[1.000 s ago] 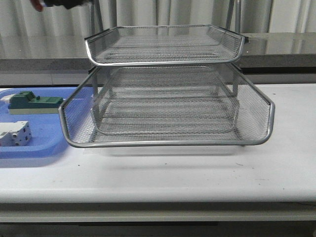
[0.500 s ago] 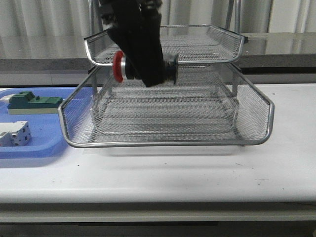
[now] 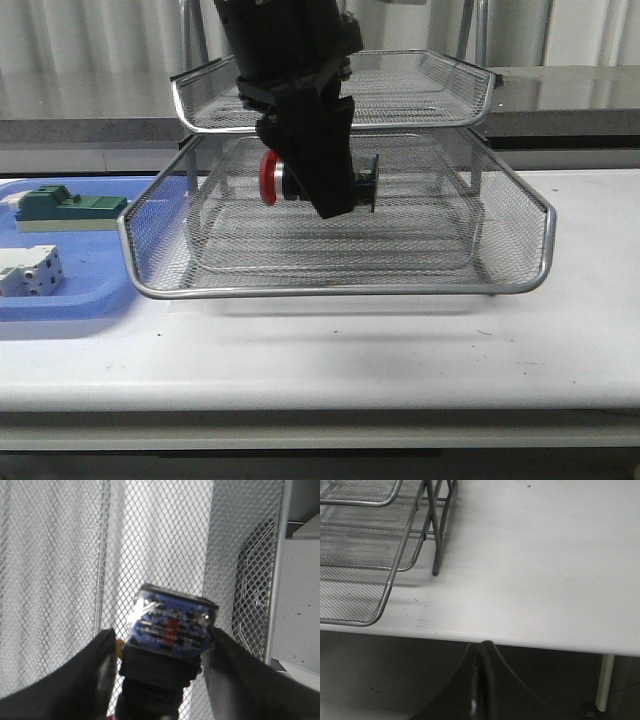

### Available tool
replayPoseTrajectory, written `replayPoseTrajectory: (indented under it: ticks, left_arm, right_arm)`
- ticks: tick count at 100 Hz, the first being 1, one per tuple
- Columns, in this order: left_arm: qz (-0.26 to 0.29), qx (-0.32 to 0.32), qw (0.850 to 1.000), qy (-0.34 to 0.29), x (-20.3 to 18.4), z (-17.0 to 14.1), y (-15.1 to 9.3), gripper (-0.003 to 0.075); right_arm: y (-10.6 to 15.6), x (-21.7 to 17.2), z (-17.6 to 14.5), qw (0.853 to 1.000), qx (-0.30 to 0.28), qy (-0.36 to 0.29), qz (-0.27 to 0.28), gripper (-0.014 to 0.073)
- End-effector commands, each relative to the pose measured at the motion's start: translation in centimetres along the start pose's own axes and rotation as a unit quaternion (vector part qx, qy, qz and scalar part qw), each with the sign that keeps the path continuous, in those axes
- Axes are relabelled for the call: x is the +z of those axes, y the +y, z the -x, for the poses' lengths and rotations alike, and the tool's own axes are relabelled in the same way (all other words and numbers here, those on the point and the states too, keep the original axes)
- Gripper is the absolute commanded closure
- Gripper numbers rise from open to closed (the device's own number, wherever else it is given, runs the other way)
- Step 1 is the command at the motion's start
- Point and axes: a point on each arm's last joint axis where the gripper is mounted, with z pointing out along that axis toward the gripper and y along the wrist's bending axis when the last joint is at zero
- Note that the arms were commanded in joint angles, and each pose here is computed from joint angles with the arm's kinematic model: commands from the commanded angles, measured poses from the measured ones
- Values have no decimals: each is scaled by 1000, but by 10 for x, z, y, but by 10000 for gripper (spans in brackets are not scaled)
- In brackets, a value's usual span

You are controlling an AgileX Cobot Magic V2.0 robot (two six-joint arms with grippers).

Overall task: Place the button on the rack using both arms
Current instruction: 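Carry the push button with the left gripper over the pulled-out mesh tray, then lower the button onto the mesh tray and open the left gripper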

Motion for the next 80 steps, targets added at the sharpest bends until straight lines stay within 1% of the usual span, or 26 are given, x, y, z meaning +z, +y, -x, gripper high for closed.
replayPoseTrajectory:
  ticks: [1, 8, 51, 66, 80]
  left_arm:
    - [32, -1, 998, -47, -31, 9, -3, 319]
    - [33, -1, 998, -48, -31, 10, -3, 295]
    - [28, -1, 999, -44, -35, 10, -4, 296]
    - [25, -18, 998, -47, -55, 11, -7, 297]
    - [53, -35, 996, -63, -80, 9, -9, 300]
  right_arm:
    - [-1, -6, 13, 999, -2, -45, -6, 665]
    - [-1, -6, 13, 999, -2, -45, -6, 665]
    - [-1, -6, 13, 999, -2, -45, -6, 665]
    - [-1, -6, 13, 999, -2, -45, -6, 665]
    - [-1, -6, 13, 999, -2, -45, -6, 665]
